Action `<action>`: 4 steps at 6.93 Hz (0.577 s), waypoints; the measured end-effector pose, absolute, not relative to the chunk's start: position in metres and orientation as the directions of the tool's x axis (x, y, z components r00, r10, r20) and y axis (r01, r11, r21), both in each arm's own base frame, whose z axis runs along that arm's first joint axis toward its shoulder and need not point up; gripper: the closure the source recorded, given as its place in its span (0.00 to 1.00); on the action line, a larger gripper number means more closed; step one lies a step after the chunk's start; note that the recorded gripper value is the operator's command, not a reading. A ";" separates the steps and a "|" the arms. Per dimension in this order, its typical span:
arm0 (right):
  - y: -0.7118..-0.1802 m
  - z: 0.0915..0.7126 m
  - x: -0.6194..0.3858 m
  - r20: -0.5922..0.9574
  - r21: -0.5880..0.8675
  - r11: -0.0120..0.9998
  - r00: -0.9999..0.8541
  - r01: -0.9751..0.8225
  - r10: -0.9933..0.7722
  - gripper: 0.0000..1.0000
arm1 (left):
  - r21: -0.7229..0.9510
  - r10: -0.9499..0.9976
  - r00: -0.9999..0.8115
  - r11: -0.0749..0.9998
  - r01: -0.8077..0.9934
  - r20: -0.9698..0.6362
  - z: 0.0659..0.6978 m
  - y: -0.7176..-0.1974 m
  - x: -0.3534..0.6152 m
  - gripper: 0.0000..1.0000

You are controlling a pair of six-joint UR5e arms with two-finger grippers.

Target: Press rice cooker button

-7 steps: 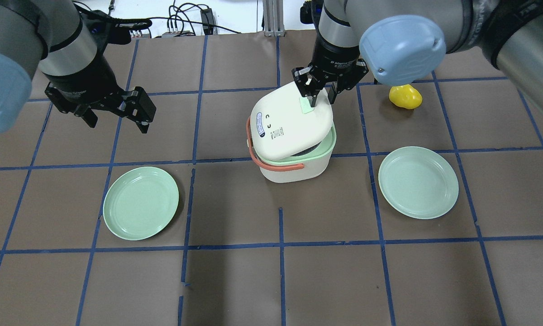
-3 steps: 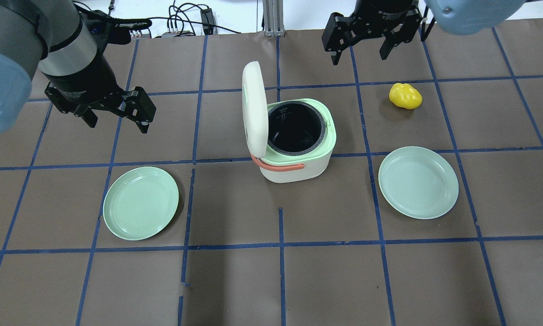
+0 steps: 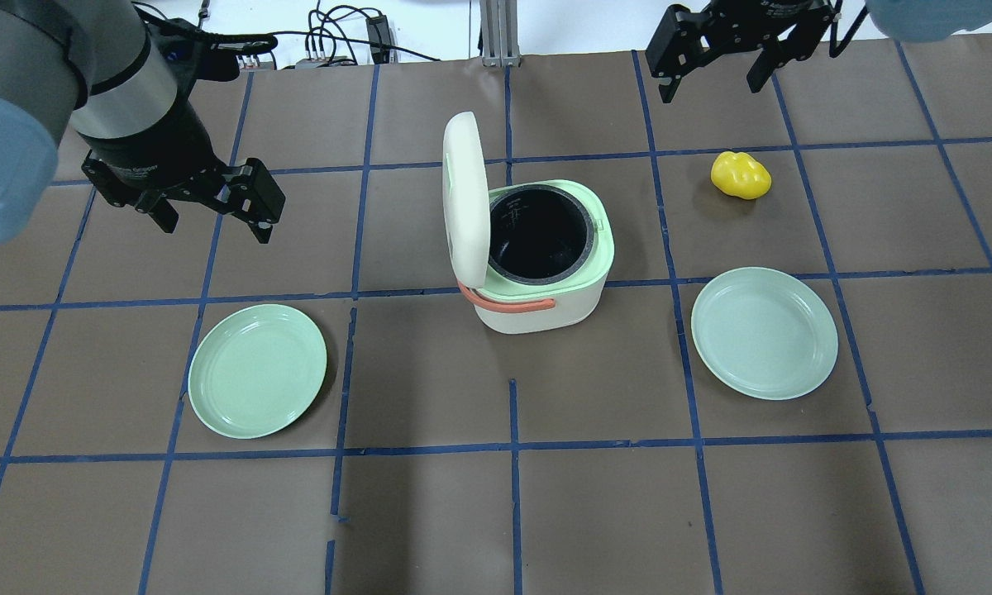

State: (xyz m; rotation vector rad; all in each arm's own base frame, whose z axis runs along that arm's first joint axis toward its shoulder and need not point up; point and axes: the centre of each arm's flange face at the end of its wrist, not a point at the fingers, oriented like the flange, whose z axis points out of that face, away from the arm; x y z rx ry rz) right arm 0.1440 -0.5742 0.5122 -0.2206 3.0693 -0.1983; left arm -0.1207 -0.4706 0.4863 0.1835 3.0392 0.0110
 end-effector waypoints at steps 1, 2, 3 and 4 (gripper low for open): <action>-0.570 0.515 0.135 -0.043 -0.135 0.980 -0.988 -0.143 -0.150 0.00 | 0.013 0.120 -0.988 0.993 0.120 -0.096 0.486 -0.471 -0.121 0.00; -0.557 0.517 0.128 -0.041 -0.137 0.981 -0.988 -0.141 -0.147 0.00 | 0.013 0.120 -0.988 0.993 0.120 -0.096 0.486 -0.471 -0.121 0.00; -0.541 0.515 0.124 -0.040 -0.136 0.980 -0.987 -0.147 -0.154 0.00 | 0.013 0.120 -0.988 0.993 0.120 -0.096 0.486 -0.471 -0.121 0.00; -0.530 0.512 0.122 -0.038 -0.133 0.977 -0.984 -0.165 -0.171 0.00 | 0.013 0.120 -0.988 0.993 0.120 -0.096 0.486 -0.471 -0.121 0.00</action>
